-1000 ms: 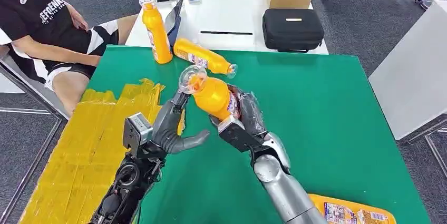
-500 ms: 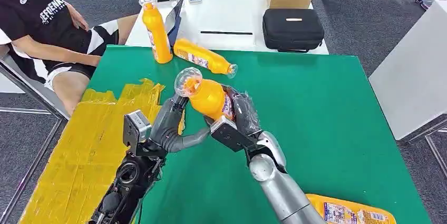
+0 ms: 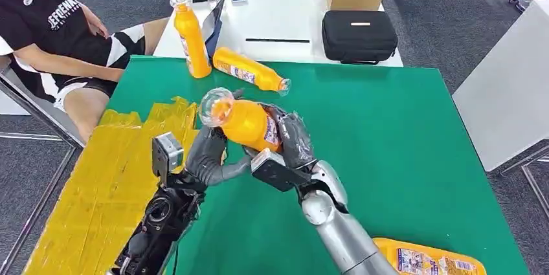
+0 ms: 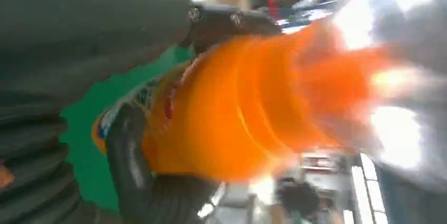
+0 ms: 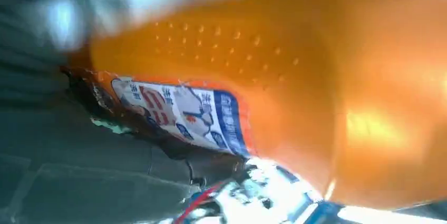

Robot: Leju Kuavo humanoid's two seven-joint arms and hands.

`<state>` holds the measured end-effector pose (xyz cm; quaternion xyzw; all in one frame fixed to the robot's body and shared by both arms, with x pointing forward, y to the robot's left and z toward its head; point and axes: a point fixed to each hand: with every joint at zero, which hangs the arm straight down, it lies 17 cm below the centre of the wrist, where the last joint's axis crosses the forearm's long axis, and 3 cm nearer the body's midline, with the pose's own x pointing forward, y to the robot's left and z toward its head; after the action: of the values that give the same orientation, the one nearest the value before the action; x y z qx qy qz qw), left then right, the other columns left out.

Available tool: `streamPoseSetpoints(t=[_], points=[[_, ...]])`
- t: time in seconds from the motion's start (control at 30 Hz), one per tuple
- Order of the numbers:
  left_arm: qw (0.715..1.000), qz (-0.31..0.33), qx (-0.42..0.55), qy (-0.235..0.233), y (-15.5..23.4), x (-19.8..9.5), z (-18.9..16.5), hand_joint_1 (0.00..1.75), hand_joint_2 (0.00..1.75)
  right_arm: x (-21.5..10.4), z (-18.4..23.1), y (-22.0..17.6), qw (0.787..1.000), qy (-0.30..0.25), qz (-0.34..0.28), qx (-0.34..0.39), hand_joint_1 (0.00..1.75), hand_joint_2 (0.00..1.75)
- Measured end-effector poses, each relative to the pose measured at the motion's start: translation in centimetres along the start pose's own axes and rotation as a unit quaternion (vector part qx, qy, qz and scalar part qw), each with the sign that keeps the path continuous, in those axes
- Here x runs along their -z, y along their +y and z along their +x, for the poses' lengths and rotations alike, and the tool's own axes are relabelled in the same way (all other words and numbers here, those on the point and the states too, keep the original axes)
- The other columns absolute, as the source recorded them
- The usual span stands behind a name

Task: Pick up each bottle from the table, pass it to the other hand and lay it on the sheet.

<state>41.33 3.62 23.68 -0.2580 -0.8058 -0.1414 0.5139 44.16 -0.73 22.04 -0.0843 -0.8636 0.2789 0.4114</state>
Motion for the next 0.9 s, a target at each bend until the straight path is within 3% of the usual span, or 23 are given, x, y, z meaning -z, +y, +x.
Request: streamPoseSetpoints(t=[0.33,0.73,0.77,0.8,0.83,0.9], points=[[0.998,0.025,-0.055,0.035,1.5,-0.7,-2.7,0.00,1.75,0.0,2.7,1.8,0.999,-0.032,0.014,0.016,1.75,1.75],[0.996,0.043,-0.060,0.045,2.5,-1.0,-3.6,0.00,1.75,-0.4,3.1,3.7,0.998,-0.030,0.052,0.018,1.75,1.75],[0.996,0.047,-0.060,0.046,2.6,-1.1,-3.6,0.10,1.75,-0.4,3.1,3.9,0.998,-0.030,0.056,0.016,1.75,1.75],[0.996,0.050,-0.060,0.046,2.7,-1.2,-3.7,1.47,1.75,-0.4,3.1,4.1,0.998,-0.030,0.059,0.015,1.75,1.75],[0.996,0.053,-0.061,0.047,2.8,-1.3,-3.8,1.62,1.75,-0.4,3.0,4.2,0.998,-0.030,0.062,0.013,1.75,1.75],[0.995,0.063,-0.067,0.044,3.1,-1.6,-3.8,1.69,1.75,-0.4,3.0,4.4,0.997,-0.030,0.067,0.011,1.75,1.75]])
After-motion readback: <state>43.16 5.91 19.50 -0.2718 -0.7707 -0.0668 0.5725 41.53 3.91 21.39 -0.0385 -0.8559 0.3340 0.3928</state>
